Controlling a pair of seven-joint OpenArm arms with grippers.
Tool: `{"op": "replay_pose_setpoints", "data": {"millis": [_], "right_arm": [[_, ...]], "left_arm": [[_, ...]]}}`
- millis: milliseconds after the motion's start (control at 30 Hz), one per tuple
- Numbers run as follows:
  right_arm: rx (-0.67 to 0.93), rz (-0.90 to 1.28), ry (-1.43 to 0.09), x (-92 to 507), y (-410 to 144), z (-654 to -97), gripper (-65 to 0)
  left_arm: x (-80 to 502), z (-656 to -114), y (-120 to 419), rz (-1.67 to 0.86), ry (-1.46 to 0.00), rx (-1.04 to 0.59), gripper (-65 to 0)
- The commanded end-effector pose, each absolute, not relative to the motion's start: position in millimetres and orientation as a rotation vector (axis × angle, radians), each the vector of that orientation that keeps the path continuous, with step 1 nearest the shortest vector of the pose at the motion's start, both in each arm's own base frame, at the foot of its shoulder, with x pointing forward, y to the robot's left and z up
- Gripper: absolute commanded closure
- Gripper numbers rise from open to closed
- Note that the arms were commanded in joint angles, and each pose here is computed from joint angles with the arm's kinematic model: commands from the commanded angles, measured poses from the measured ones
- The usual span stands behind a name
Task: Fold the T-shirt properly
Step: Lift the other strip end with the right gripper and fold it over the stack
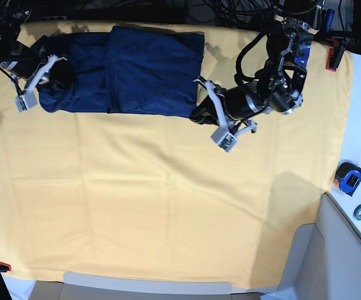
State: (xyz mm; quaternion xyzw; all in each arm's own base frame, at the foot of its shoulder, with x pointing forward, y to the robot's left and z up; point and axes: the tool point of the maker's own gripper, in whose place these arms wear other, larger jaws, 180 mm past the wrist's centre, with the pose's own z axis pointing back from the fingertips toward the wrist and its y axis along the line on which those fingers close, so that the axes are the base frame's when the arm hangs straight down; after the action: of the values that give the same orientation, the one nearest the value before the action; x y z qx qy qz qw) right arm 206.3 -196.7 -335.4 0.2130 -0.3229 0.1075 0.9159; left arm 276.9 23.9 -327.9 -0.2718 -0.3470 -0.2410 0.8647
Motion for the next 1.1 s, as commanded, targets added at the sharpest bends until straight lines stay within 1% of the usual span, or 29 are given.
{"op": "replay_pose_setpoints", "data": {"millis": [0, 133, 233, 400, 667, 900, 1067], "right_arm": [[0.462, 0.279, -0.693, 211, -182, -325, 0.0], [0.577, 0.435, -0.682, 219, -122, -322, 0.0], [0.626, 0.527, -0.658, 220, -82, -325, 0.0], [0.584, 0.652, -0.587, 213, -37, -345, 0.0], [0.472, 0.774, -0.518, 202, -9, -365, 0.0], [0.456, 0.871, -0.569, 202, 19, -361, 0.0], [0.461, 0.888, -0.599, 208, 25, -355, 0.0]], "left_arm": [[285, -317, 32, -0.49, -0.776, -0.562, 0.0], [286, -322, 59, -0.446, -0.775, -0.51, 0.0], [289, -322, 77, -0.425, -0.78, -0.472, 0.0], [290, -323, 92, -0.389, -0.787, -0.449, 0.0], [284, -329, 92, -0.383, -0.769, -0.452, 0.0], [285, -328, 93, -0.382, -0.771, -0.451, 0.0], [284, -328, 93, -0.382, -0.769, -0.452, 0.0]]}}
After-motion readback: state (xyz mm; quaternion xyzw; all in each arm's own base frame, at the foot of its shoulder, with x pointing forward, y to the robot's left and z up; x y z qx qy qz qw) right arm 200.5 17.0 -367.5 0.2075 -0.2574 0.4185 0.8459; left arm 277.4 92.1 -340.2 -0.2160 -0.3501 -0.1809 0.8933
